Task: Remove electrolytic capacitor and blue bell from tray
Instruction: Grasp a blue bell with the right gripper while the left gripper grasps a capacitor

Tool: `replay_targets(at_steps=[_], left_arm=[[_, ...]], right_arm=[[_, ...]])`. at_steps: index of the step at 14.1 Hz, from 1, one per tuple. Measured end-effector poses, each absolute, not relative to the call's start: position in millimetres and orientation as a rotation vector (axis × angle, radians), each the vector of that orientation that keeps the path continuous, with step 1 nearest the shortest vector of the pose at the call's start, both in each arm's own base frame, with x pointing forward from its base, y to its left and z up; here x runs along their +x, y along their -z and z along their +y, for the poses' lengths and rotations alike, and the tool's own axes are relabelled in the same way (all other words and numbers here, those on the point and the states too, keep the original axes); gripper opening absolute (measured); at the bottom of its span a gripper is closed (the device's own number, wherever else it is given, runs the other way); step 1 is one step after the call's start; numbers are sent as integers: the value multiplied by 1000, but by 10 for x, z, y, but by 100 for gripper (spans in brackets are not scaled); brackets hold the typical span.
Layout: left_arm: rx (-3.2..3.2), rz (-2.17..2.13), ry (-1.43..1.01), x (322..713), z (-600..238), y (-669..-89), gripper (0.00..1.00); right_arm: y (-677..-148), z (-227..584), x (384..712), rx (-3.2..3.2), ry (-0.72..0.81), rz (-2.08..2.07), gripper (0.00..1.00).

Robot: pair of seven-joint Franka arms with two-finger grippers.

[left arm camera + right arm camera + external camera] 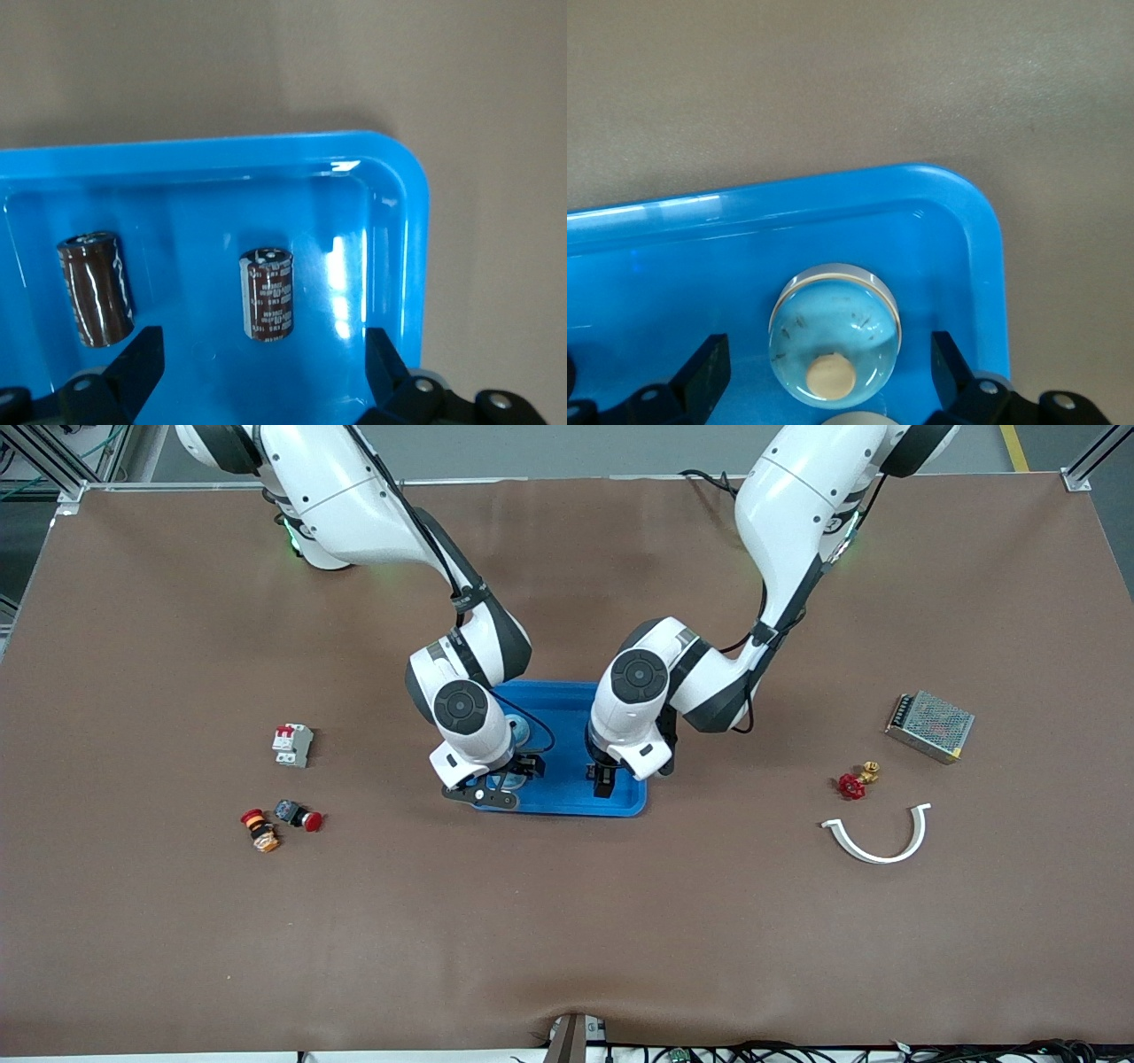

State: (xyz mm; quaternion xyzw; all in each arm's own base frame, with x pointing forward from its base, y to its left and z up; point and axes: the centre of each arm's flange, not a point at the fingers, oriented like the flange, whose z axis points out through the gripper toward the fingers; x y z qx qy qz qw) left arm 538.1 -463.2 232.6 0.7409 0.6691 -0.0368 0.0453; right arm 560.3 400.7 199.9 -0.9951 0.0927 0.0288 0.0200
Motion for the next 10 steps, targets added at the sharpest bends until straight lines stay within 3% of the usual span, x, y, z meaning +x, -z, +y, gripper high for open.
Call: replay_targets(at_steps=[10], left_arm=[[2287,2037,95,5362,-4645,-1955,100]], right_arm=[[-1835,4020,5563,-3099,-103,282,100]])
